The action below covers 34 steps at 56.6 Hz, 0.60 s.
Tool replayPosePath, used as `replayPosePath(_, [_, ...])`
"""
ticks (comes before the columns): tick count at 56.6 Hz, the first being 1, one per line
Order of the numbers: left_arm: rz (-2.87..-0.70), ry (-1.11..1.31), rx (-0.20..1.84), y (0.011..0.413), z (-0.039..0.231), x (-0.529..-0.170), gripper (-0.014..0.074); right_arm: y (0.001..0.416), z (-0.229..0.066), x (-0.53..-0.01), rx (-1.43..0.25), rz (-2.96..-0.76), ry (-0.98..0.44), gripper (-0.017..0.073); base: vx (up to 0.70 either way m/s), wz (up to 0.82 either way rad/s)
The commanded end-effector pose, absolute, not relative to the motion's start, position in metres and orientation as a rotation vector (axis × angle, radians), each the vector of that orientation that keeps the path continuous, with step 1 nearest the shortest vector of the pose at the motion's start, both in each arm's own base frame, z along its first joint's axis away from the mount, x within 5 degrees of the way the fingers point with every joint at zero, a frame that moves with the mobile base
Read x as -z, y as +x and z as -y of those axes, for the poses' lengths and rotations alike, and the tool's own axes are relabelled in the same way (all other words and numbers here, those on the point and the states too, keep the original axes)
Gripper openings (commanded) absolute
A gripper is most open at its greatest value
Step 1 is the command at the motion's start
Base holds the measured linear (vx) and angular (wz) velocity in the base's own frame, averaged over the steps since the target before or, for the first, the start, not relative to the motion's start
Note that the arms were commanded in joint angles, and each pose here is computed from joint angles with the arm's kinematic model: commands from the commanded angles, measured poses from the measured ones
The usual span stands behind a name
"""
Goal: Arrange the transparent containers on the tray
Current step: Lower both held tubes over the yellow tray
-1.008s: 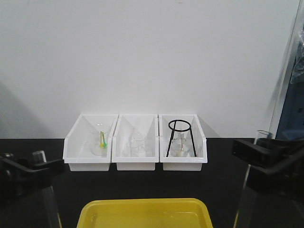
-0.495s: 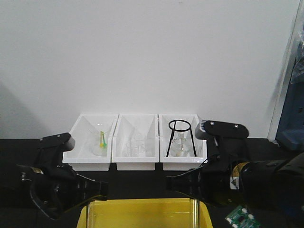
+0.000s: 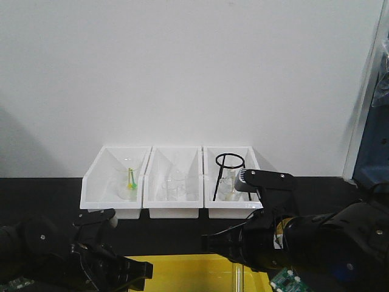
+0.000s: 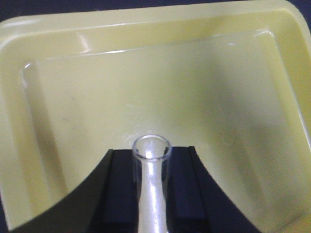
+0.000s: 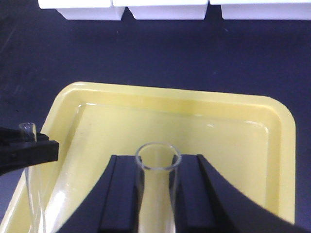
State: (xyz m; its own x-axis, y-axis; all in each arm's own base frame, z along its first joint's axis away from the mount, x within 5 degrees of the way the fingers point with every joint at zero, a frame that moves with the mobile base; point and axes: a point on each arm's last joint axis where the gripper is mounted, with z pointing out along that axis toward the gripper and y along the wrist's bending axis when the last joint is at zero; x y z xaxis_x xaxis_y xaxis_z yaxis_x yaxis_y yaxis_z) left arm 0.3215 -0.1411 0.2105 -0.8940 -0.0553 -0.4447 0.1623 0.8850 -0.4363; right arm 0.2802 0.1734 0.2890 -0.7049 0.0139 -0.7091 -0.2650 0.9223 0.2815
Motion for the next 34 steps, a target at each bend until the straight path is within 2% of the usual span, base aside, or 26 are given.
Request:
replayPosePath(1, [-2.498, 0.054, 0.686, 0.326, 0.144, -0.234, 0.0004, 0.282, -0.174, -0.319, -0.538, -2.154, -0.171, -0.0009, 0.0, 0.0])
replayPosePath(25, [-2.562, 0.04, 0.674, 0.331, 0.146, -0.212, 0.0016, 0.283, -0.174, -0.321, -0.535, -2.133, -0.183, -0.0009, 0.0, 0.0])
replayPosePath(34, [-2.544, 0.03, 0.662, 0.334, 0.146, -0.212, 0.0054, 0.283, -0.174, -0.321, -0.535, -2.134, -0.183, -0.0009, 0.0, 0.0])
